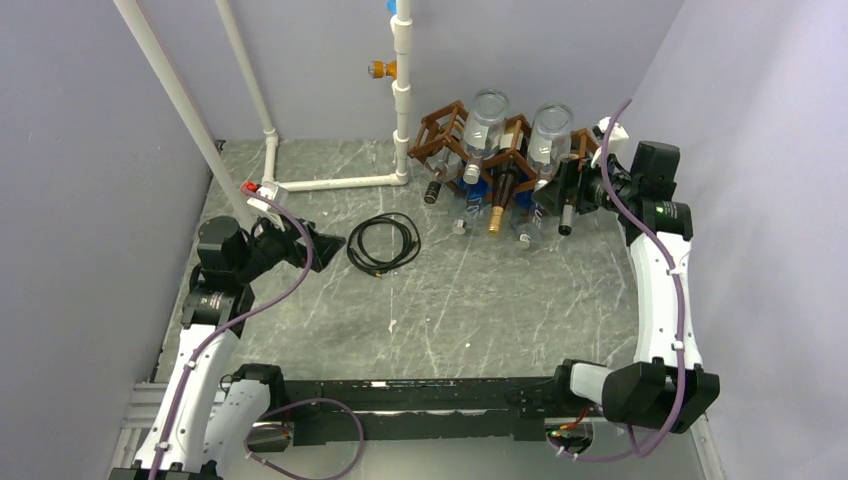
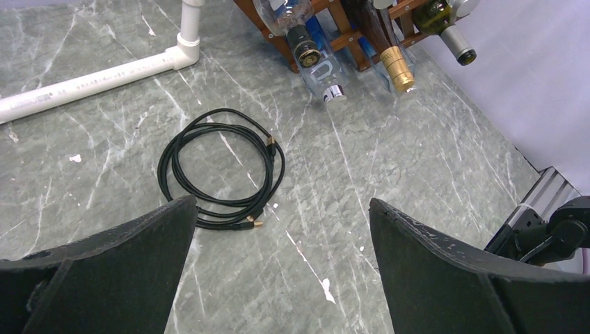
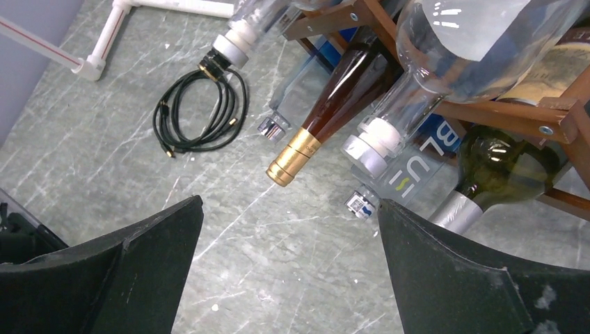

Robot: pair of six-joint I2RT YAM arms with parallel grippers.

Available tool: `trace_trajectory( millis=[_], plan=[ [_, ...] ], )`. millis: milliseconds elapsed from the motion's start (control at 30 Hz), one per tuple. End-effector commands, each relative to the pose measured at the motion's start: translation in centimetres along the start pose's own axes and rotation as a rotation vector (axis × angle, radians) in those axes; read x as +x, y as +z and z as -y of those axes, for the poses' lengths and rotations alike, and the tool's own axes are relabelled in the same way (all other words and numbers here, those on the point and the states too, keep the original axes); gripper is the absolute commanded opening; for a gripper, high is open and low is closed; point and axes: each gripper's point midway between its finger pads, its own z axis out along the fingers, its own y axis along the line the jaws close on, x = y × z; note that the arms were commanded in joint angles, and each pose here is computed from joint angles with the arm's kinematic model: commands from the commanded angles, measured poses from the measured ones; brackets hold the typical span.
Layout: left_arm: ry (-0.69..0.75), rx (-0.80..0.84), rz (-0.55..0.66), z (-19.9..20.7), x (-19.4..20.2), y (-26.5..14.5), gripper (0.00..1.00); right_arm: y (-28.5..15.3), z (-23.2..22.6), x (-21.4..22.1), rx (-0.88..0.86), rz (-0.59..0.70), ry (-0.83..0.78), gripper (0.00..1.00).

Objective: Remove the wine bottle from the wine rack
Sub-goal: Pick up the wine bottle from the wine rack.

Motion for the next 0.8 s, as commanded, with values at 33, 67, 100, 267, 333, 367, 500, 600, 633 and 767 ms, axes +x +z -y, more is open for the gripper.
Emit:
trace_trajectory(
  millis=[33, 67, 100, 267, 333, 367, 500, 600, 633, 767],
  plan=[
    [0.022, 0.034, 0.047, 1.1, -1.5, -0.4, 0.99, 0.8, 1.8, -1.3, 0.067, 0.035, 0.049, 1.00],
    [0.018, 0.039, 0.046, 1.1, -1.5, -0.3, 0.99, 1.0, 2.3, -1.2, 0.086, 0.031, 0.054, 0.99],
    [0.016, 0.043, 0.044, 1.2, -1.5, -0.3, 0.99, 1.2, 2.8, -1.2, 0.107, 0.031, 0.081, 0.99],
    [0.016, 0.038, 0.043, 1.1, -1.5, -0.3, 0.99, 3.0, 4.9, -1.1, 0.170, 0.004, 0.150, 0.97],
    [0.020, 0.033, 0.045, 1.1, -1.5, -0.4, 0.99, 3.8, 5.4, -1.1, 0.195, -0.009, 0.167, 0.96],
    [0.021, 0.031, 0.045, 1.0, -1.5, -0.4, 0.99, 4.2, 5.7, -1.1, 0.211, -0.013, 0.173, 0.96],
    [0.020, 0.031, 0.043, 1.0, -1.5, -0.3, 0.99, 5.9, 6.3, -1.4, 0.289, -0.020, 0.207, 0.93],
    [0.020, 0.029, 0.043, 1.0, -1.5, -0.3, 0.99, 6.9, 7.2, -1.2, 0.361, -0.018, 0.272, 0.91],
    [0.019, 0.028, 0.044, 0.9, -1.5, -0.3, 0.99, 7.1, 7.5, -1.2, 0.386, -0.012, 0.294, 0.90],
    [0.019, 0.028, 0.043, 0.9, -1.5, -0.3, 0.99, 7.5, 8.4, -1.5, 0.444, 0.015, 0.347, 0.86]
  ],
)
